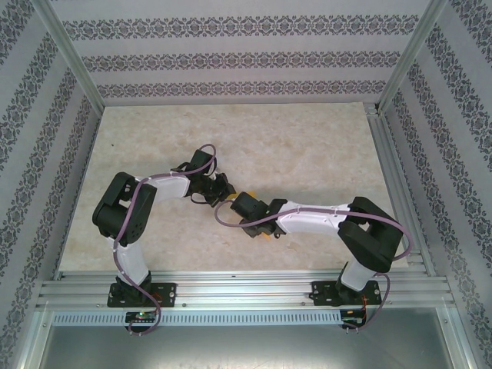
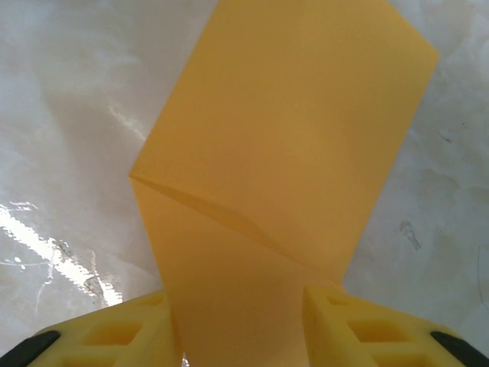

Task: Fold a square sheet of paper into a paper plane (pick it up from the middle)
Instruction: Fold the wing for the fifth time at the center of the table.

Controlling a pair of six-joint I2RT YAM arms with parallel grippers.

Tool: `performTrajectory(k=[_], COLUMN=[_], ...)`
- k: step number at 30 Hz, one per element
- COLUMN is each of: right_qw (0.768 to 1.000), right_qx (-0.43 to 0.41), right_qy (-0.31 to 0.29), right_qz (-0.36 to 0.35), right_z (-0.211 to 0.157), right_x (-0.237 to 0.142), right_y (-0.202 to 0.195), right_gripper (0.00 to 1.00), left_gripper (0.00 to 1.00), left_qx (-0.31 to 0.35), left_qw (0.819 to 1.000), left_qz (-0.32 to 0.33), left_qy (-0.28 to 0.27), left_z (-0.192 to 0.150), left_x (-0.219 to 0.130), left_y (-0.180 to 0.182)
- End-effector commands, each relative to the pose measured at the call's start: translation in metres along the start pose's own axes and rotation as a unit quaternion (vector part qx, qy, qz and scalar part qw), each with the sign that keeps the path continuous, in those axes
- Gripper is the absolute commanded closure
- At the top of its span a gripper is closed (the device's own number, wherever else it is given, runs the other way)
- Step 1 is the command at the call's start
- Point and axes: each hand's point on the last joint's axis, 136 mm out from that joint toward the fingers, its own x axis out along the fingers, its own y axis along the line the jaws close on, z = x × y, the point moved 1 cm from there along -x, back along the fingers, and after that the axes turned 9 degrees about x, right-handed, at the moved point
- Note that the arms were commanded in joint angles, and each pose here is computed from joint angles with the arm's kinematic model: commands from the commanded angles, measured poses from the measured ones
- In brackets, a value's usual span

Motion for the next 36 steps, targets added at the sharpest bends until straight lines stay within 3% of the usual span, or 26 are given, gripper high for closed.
performTrajectory(k=[1,10,16,20,26,30,32,36], right_qw=[1.000,1.000,1.000,0.999,0.986,0.964,0.950,0.929], right_qx=[-0.003,0.004,0.014,0.030,0.092,0.146,0.168,0.212], right_qy=[0.005,0.004,0.002,0.001,-0.013,-0.019,-0.017,-0.025], right_qz=[-0.017,-0.015,-0.001,0.029,0.141,0.222,0.264,0.303], right_z=[-0.008,-0.010,-0.008,-0.007,0.003,0.011,0.016,0.021], right_x=[-0.002,-0.005,-0.006,-0.007,-0.009,-0.009,-0.011,-0.009], right_y=[-0.004,-0.003,0.000,0.006,0.021,0.026,0.029,0.020], right_gripper=[0.60,0.73,0.92,1.00,1.00,1.00,1.00,1.00], left_gripper=[1.00,1.00,1.00,0.99,0.76,0.60,0.55,0.56], left_qx=[-0.002,0.001,0.005,0.012,0.042,0.063,0.076,0.096], left_qw=[1.000,1.000,1.000,1.000,0.999,0.997,0.996,0.994], left_qz=[-0.001,0.002,0.003,0.006,0.017,0.015,0.013,0.007], left_qy=[0.005,0.006,0.006,0.002,-0.021,-0.044,-0.049,-0.057], left_z=[0.000,0.000,0.001,0.002,0.009,0.014,0.014,0.010], left_x=[0.003,0.003,0.001,-0.003,-0.022,-0.041,-0.047,-0.057], left_y=[-0.006,-0.006,-0.009,-0.012,-0.021,-0.030,-0.034,-0.039])
